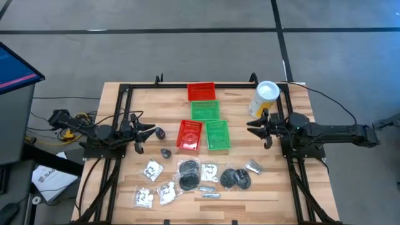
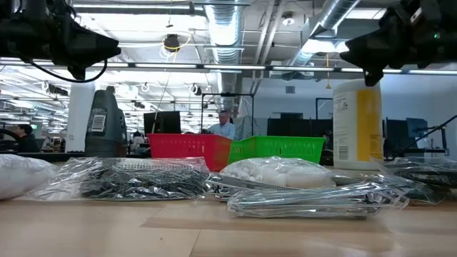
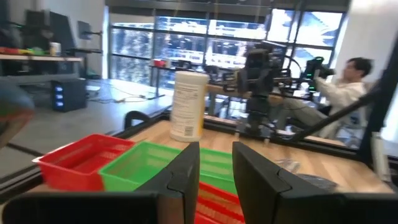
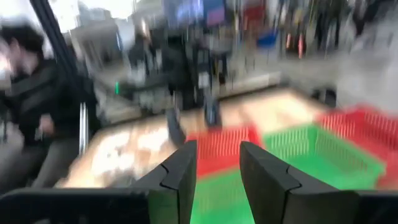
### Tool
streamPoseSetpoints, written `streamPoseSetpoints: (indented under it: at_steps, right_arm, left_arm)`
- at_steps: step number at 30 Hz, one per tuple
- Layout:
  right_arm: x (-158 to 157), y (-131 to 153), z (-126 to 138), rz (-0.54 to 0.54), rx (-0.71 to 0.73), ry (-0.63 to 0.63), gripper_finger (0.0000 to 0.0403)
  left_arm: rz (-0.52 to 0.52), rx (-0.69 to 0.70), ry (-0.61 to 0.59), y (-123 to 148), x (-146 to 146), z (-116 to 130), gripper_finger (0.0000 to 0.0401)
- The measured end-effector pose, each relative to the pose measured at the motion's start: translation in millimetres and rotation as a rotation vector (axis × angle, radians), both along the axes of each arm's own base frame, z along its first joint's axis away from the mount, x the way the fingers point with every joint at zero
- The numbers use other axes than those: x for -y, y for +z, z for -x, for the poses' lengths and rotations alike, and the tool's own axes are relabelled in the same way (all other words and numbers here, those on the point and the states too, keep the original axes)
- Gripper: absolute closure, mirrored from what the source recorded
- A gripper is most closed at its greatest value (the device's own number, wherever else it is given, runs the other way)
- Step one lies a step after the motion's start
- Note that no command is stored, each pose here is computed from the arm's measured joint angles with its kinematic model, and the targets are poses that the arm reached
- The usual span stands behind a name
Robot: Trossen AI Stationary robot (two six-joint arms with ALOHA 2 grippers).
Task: Pick & Place Travel size toiletries
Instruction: Put the silver nail cutter into the bottom red bin
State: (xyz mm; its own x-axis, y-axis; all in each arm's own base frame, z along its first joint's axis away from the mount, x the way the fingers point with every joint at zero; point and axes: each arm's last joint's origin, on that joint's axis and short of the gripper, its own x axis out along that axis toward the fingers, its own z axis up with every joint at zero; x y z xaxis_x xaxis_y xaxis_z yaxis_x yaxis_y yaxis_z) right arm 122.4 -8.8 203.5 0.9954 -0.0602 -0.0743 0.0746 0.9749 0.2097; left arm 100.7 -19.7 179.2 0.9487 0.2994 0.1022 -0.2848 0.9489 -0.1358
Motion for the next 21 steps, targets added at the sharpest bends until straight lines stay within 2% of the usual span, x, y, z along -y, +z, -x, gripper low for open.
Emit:
streamPoseSetpoints:
  at_steps: [2,7,16,21]
  right_arm:
    - [-3.9,6.6,0.6,-0.020,-0.119,0.019,0.0293]
    - [-17.0,14.9,1.8,-0.167,-0.334,0.086,0.0311]
    - [-50.6,-7.1,-3.3,-0.411,-0.643,0.170,0.0340]
    - [-65.1,-20.3,-7.3,-0.465,-0.771,0.138,0.0340]
  left_arm:
    - [0.007,0.005,-0.029,0.1,0.7,-0.2,0.0313]
    - [0.030,0.016,-0.076,0.4,2.0,-0.5,0.0313]
    - [0.047,0.022,-0.086,0.4,2.2,-0.6,0.0313]
    - [0.047,0.022,-0.086,0.5,2.3,-0.7,0.0313]
